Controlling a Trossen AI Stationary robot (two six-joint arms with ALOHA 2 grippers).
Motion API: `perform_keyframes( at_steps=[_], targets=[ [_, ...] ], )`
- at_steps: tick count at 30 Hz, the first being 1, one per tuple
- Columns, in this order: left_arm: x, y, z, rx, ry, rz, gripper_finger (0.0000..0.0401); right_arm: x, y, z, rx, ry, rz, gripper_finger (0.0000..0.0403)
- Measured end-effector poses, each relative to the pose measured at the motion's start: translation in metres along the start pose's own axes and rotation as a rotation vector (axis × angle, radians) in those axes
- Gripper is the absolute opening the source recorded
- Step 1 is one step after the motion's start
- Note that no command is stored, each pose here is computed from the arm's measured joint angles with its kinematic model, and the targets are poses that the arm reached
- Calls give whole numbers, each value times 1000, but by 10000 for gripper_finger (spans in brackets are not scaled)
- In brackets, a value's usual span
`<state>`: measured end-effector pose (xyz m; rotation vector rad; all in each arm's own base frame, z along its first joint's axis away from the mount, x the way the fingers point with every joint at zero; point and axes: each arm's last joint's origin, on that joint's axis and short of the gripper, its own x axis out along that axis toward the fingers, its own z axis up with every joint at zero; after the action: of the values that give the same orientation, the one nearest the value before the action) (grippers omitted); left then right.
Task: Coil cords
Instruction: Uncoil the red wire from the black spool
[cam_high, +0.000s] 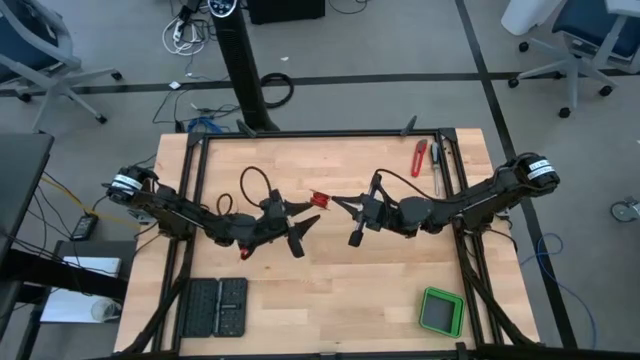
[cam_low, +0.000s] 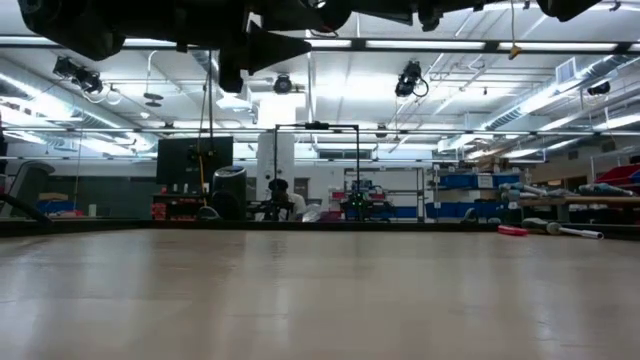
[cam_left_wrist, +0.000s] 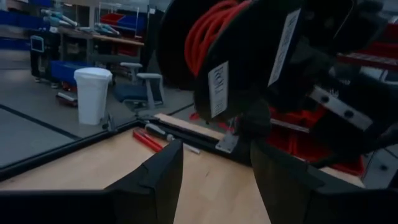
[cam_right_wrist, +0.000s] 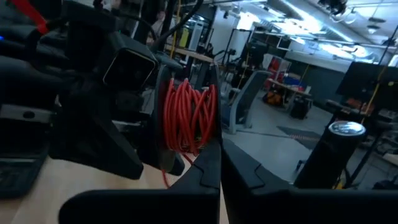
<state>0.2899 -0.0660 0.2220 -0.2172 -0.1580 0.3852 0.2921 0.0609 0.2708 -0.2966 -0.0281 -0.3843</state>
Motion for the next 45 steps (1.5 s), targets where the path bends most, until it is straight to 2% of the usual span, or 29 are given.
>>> perform_keyframes(
  at_steps=[8, 16, 37, 39, 41, 45],
  targets=[
    [5, 4, 2, -63, -6, -14, 193, 1, -1, 0, -39, -3, -3, 0],
    [15, -8, 13, -101, -8, -90, 193, 0, -2, 5, -130, -51, 7, 0],
    [17, -6, 13, -78, -7, 1, 192, -1, 1, 4, -160, -52, 39, 0],
    [17, -6, 13, -62, -9, 21, 180, -1, 1, 4, -160, -52, 40, 0],
    [17, -5, 13, -60, -10, 28, 150, -1, 1, 4, -160, -53, 42, 0],
    [18, -4, 13, -58, -6, 11, 48, -1, 1, 4, -152, -56, 48, 0]
  ],
)
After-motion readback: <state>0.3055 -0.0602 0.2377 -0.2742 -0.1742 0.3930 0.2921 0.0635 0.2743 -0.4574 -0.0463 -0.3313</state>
